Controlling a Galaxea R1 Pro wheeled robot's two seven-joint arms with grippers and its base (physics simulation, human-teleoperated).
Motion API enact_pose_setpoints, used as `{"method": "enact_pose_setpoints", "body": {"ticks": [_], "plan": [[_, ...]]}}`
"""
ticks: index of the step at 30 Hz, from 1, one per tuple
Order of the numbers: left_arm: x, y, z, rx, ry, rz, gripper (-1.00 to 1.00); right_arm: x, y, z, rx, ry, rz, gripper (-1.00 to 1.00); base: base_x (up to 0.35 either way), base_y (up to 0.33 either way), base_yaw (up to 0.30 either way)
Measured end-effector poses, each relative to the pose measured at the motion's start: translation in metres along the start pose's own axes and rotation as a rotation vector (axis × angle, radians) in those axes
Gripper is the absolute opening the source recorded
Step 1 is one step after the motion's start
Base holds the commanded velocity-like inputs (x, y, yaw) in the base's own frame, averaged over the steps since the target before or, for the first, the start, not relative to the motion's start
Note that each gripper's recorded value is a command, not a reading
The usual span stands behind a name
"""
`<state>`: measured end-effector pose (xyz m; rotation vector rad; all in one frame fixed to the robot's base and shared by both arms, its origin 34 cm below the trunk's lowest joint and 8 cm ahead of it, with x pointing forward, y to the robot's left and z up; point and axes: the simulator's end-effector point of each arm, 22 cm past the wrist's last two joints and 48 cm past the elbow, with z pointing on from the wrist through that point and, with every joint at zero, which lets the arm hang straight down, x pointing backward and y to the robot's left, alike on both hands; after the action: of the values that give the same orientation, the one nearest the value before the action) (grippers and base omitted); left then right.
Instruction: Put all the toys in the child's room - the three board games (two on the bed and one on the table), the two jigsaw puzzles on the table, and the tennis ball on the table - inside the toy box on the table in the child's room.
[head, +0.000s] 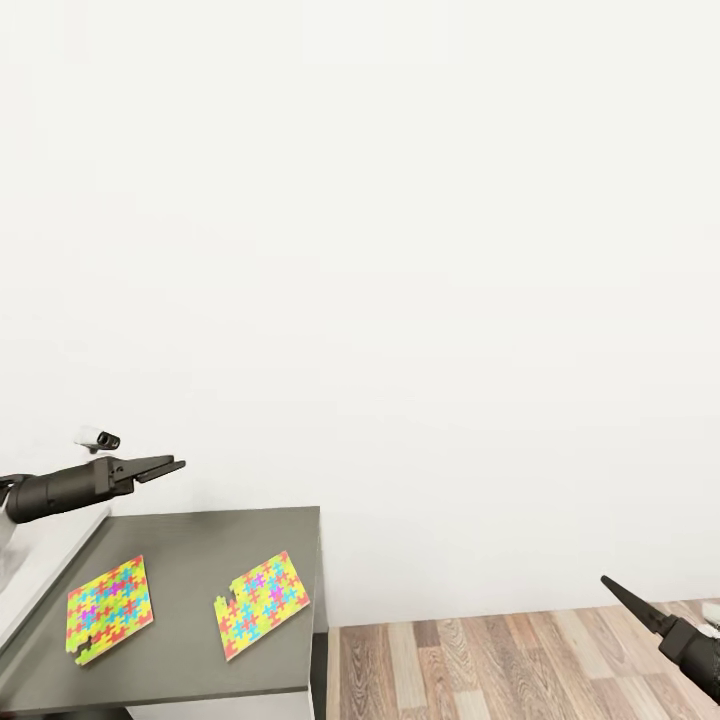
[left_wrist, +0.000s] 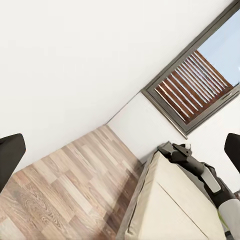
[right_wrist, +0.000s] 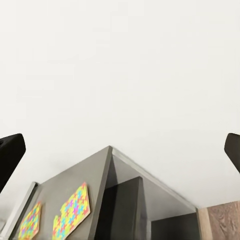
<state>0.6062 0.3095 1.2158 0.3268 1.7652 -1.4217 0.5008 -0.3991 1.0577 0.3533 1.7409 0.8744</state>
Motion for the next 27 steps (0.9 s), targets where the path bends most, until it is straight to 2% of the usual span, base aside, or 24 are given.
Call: {"method": "enact_pose_setpoints", "body": {"ticks": [4, 6, 7, 13, 14, 15, 18, 19, 20, 23, 24, 27], "plan": [[0.007, 0.003, 0.006, -0.005, 0.024, -0.008, 1.0, 0.006, 0.004, 0.008, -0.008, 0.028, 0.003, 1.0, 0.0, 0.0, 0.0], [0.015, 0.014, 0.012, -0.05, 0.049, -0.015, 1.0, 0.01, 0.004, 0.011, -0.003, 0.044, 0.013, 1.0, 0.0, 0.0, 0.0], [0.023, 0.03, 0.018, -0.111, 0.073, -0.02, 1.0, 0.014, 0.002, 0.014, 0.011, 0.06, 0.025, 1.0, 0.0, 0.0, 0.0], [0.043, 0.078, 0.041, -0.302, 0.112, -0.035, 1.0, 0.029, -0.013, 0.025, 0.098, 0.119, 0.043, 1.0, 0.0, 0.0, 0.0], [0.048, 0.094, 0.046, -0.369, 0.119, -0.042, 1.0, 0.036, -0.017, 0.03, 0.128, 0.143, 0.039, 1.0, 0.0, 0.0, 0.0], [0.051, 0.103, 0.048, -0.407, 0.121, -0.046, 1.0, 0.04, -0.019, 0.033, 0.142, 0.155, 0.036, 1.0, 0.0, 0.0, 0.0], [0.058, 0.13, 0.05, -0.524, 0.13, -0.057, 1.0, 0.049, -0.023, 0.04, 0.179, 0.189, 0.022, 1.0, 0.0, 0.0, 0.0], [0.064, 0.148, 0.051, -0.601, 0.137, -0.068, 1.0, 0.055, -0.024, 0.045, 0.2, 0.209, 0.01, 1.0, 0.0, 0.0, 0.0], [0.067, 0.156, 0.051, -0.639, 0.139, -0.074, 1.0, 0.057, -0.025, 0.048, 0.21, 0.219, 0.004, 1.0, 0.0, 0.0, 0.0], [0.073, 0.178, 0.047, -0.743, 0.15, -0.089, 1.0, 0.066, -0.026, 0.055, 0.237, 0.248, -0.015, 1.0, 0.0, 0.0, 0.0], [0.076, 0.19, 0.043, -0.802, 0.156, -0.096, 1.0, 0.072, -0.027, 0.059, 0.252, 0.267, -0.027, 1.0, 0.0, 0.0, 0.0], [0.081, 0.204, 0.04, -0.863, 0.16, -0.1, 1.0, 0.078, -0.027, 0.067, 0.274, 0.29, -0.046, 1.0, 0.0, 0.0, 0.0]]}}
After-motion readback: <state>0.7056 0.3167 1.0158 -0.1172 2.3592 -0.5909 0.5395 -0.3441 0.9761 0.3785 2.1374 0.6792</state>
